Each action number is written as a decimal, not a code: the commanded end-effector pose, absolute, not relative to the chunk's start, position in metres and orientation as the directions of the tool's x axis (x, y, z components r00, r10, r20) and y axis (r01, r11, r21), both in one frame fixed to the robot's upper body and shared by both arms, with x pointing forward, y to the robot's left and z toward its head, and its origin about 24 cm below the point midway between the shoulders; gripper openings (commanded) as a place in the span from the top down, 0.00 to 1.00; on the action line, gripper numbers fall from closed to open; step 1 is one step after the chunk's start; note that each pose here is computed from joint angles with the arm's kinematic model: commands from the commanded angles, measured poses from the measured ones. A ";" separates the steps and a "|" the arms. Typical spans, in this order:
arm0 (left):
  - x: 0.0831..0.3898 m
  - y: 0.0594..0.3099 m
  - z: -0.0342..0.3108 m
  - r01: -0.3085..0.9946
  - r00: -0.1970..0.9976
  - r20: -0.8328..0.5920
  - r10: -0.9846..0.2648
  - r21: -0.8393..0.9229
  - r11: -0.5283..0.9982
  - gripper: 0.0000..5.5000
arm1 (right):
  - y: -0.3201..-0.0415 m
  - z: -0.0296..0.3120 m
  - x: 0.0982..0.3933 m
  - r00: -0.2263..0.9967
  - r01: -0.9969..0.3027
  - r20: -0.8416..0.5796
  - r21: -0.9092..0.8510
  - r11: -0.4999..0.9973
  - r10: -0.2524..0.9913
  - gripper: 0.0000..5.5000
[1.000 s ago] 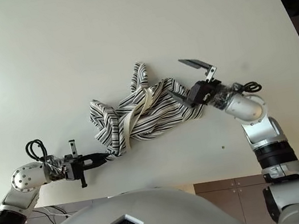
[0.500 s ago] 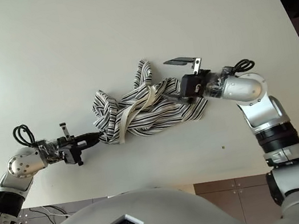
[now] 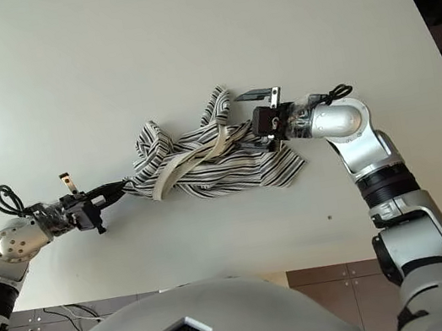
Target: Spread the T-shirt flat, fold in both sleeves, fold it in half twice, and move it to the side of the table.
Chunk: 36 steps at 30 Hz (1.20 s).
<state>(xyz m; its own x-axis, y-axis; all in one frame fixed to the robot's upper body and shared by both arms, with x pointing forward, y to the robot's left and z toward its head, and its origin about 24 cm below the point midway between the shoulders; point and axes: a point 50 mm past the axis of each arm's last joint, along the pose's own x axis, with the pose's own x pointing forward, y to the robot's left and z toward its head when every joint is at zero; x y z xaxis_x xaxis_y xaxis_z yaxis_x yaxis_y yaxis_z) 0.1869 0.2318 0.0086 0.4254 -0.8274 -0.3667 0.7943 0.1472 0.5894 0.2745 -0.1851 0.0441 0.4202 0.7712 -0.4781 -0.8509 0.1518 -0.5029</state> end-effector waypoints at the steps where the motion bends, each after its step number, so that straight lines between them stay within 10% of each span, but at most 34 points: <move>1: 0.156 0.262 -0.040 0.929 0.300 -0.694 -0.654 0.369 0.033 0.98 | -0.188 0.042 0.276 0.371 -0.872 -0.530 -0.481 0.089 0.763 0.23; 7: 0.169 0.267 -0.043 0.914 0.349 -0.703 -0.620 0.401 0.060 0.98 | -0.195 0.036 0.271 0.339 -0.909 -0.518 -0.395 0.132 0.785 0.23; 30: 0.169 0.261 -0.053 0.918 0.344 -0.693 -0.633 0.389 0.074 0.98 | -0.195 0.039 0.267 0.332 -0.939 -0.360 -0.215 0.268 0.872 0.97; 36: 0.186 0.255 -0.042 0.873 0.430 -0.613 -0.663 0.470 0.131 0.98 | -0.207 0.041 0.251 0.360 -0.924 -0.370 -0.270 0.272 0.856 0.97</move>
<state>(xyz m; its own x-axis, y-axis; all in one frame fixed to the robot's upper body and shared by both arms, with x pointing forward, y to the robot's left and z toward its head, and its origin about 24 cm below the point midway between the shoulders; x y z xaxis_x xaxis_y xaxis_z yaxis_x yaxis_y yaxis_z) 0.2240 0.2577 0.0089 0.5756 -0.7174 -0.3923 0.7187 0.2150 0.6613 0.2554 -0.1964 0.0344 0.3291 0.8720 -0.3623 -0.9395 0.2637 -0.2186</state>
